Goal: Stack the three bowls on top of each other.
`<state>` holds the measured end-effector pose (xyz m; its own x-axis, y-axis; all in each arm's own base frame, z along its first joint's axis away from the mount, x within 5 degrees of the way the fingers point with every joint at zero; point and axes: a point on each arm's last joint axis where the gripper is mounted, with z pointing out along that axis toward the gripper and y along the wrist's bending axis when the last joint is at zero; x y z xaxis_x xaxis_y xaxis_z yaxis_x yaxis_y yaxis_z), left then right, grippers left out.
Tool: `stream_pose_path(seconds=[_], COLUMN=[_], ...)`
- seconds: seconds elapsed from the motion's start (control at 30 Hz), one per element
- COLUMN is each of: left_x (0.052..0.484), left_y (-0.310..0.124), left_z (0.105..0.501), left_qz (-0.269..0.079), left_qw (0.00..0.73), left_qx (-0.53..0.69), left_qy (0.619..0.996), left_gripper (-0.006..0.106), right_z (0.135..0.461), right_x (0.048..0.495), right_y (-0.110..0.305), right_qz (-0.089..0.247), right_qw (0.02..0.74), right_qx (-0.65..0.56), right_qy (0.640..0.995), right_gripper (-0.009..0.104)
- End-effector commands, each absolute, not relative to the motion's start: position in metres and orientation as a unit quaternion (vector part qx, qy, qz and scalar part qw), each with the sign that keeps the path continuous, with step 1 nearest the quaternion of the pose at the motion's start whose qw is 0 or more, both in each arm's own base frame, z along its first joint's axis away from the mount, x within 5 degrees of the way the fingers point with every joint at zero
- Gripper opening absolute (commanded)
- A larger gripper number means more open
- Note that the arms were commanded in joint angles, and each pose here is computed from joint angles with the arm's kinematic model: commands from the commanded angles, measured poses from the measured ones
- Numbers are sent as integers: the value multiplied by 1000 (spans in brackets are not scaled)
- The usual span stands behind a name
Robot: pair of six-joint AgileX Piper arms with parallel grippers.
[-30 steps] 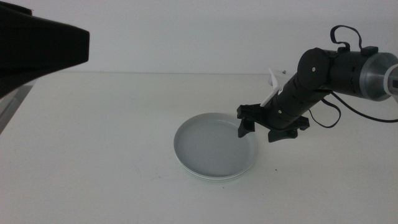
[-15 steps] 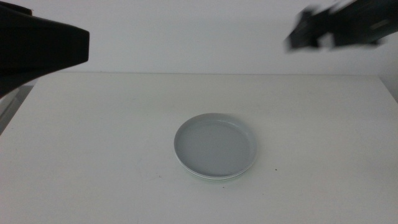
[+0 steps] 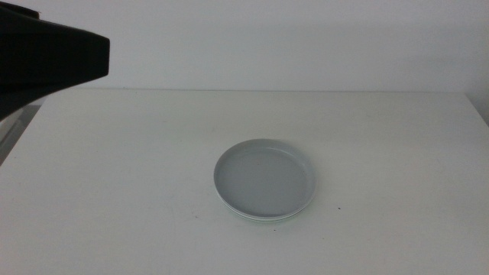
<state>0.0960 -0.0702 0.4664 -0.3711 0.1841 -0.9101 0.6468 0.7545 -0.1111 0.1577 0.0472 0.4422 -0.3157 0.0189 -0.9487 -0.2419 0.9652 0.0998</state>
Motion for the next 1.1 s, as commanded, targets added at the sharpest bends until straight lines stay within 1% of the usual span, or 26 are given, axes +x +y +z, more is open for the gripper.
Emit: stream_pose_path(seconds=[0.0, 0.27, 0.33, 0.37, 0.43, 0.53, 0.6, 0.67, 0.7, 0.87, 1.07], left_x=[96, 96, 100, 101, 106, 104, 104, 103, 103, 102, 102], left_y=[-70, -70, -69, -64, -52, -37, -27, -18, -15, -10, -11], left_z=[468, 468, 467, 469, 469, 456, 443, 429, 426, 419, 419], left_qz=[-235, -235, -230, -219, -181, -175, -144, -98, -82, -24, -25], left_qw=[501, 502, 513, 540, 591, 627, 632, 631, 629, 630, 630], left_qx=[260, 259, 243, 216, 162, 67, 29, 14, 14, 39, 45], left_qy=[791, 791, 790, 784, 769, 756, 761, 770, 773, 775, 775], left_gripper=[94, 94, 94, 94, 94, 94, 94, 94, 94, 94, 94], right_z=[442, 442, 442, 442, 442, 442, 442, 442, 442, 442, 442], right_x=[162, 162, 162, 162, 162, 162, 162, 162, 162, 162, 162], right_y=[46, 47, 47, 47, 47, 47, 47, 47, 47, 47, 47], right_qz=[105, 109, 109, 109, 109, 109, 109, 109, 109, 109, 109], right_qw=[591, 593, 593, 593, 593, 593, 593, 593, 593, 593, 593], right_qx=[-67, -65, -65, -65, -65, -65, -65, -65, -65, -65, -65], right_qy=[797, 795, 795, 795, 795, 795, 795, 795, 795, 795, 795], right_gripper=[92, 92, 92, 92, 92, 92, 92, 92, 92, 92, 92])
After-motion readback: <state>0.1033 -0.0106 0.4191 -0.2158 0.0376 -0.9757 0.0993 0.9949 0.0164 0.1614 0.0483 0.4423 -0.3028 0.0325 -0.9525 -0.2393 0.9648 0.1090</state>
